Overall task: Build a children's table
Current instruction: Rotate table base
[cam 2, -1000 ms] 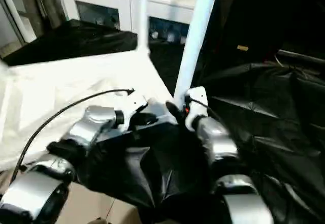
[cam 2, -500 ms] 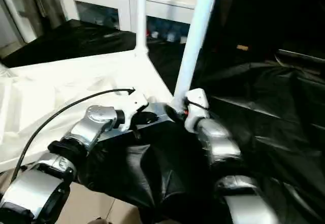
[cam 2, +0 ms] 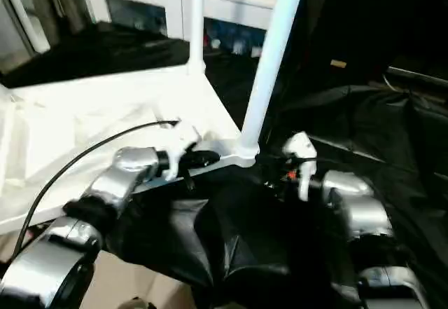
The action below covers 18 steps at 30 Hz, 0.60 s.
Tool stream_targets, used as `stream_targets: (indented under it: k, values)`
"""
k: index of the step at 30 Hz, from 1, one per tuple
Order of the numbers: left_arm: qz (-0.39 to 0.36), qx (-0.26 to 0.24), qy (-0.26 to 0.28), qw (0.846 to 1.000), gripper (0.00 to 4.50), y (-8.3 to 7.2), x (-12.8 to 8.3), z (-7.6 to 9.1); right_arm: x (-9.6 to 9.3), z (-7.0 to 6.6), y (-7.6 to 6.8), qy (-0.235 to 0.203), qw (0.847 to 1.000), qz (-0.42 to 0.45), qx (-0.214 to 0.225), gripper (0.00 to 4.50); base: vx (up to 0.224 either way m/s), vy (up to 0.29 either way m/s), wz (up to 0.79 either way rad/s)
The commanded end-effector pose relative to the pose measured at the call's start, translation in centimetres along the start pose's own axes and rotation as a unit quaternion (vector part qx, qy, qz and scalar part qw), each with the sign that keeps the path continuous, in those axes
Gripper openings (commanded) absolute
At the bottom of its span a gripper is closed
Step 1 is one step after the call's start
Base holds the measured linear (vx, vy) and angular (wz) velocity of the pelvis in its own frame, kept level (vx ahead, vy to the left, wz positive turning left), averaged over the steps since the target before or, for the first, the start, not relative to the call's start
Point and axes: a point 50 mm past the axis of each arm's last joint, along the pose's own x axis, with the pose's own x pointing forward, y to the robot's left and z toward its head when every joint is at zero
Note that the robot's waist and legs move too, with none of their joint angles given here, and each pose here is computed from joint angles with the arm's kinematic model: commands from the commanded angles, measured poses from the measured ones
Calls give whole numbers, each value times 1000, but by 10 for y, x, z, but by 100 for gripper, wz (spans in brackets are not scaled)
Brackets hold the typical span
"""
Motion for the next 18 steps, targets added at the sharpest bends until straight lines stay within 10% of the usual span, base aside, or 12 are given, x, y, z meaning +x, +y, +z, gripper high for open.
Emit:
stream_targets:
  k: [1, 7, 18]
  values:
    - [-8, -13, 15, 1000, 93, 0, -12, 2, 9, 3, 2, -5, 1000, -1, -3, 370, 0, 0, 0]
    - [-23, -41, 54, 997, 142, -7, -73, 0, 35, 3, 15, -13, 1000, 26, 12, 370, 0, 0, 0]
    - [-22, -68, 106, 992, 235, -31, -116, -1, 76, 5, 3, -75, 983, -138, 89, 370, 0, 0, 0]
